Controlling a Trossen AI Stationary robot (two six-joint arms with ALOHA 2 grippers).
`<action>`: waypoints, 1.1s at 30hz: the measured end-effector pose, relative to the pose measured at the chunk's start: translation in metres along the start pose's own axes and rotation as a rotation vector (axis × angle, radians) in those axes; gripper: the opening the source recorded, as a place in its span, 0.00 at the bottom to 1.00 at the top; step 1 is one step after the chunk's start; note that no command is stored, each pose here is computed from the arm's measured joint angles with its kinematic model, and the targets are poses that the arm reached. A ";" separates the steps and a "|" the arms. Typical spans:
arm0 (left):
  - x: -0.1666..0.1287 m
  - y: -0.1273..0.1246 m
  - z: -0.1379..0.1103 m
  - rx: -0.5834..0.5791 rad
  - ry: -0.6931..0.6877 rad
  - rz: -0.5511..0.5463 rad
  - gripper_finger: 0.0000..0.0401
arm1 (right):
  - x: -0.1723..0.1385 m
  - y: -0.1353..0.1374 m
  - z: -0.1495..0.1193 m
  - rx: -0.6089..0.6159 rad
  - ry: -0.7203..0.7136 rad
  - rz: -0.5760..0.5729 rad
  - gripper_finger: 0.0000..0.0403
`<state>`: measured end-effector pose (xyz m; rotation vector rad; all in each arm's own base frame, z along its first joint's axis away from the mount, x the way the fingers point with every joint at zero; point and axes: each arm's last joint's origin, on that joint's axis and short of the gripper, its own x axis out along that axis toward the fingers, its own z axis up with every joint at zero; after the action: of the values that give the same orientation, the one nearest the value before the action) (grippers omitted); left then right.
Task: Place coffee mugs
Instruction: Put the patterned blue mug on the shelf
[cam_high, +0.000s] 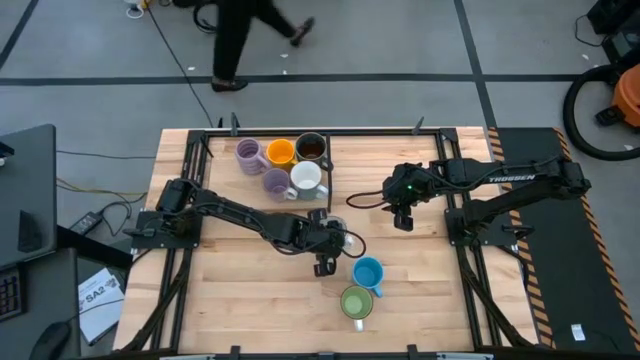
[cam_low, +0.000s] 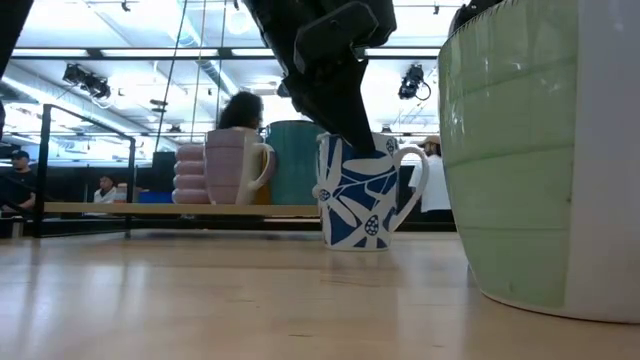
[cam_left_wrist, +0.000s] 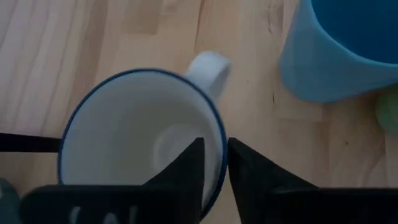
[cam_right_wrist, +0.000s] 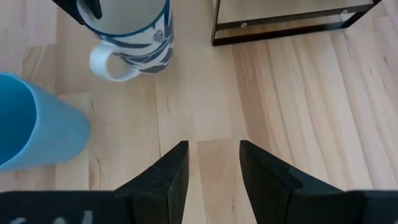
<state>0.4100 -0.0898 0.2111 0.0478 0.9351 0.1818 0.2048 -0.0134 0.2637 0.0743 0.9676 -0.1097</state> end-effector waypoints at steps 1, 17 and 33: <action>0.000 0.000 0.000 0.000 0.001 -0.006 0.16 | 0.000 0.000 0.000 0.000 -0.002 0.000 0.37; -0.011 0.002 0.003 -0.006 -0.007 -0.027 0.07 | 0.000 0.000 0.001 0.000 -0.014 0.001 0.37; -0.064 0.011 0.013 -0.022 -0.074 -0.140 0.07 | 0.000 0.000 0.002 0.000 -0.020 0.002 0.37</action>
<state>0.3823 -0.0893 0.2711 -0.0313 0.8594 0.0599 0.2065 -0.0135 0.2649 0.0741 0.9478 -0.1087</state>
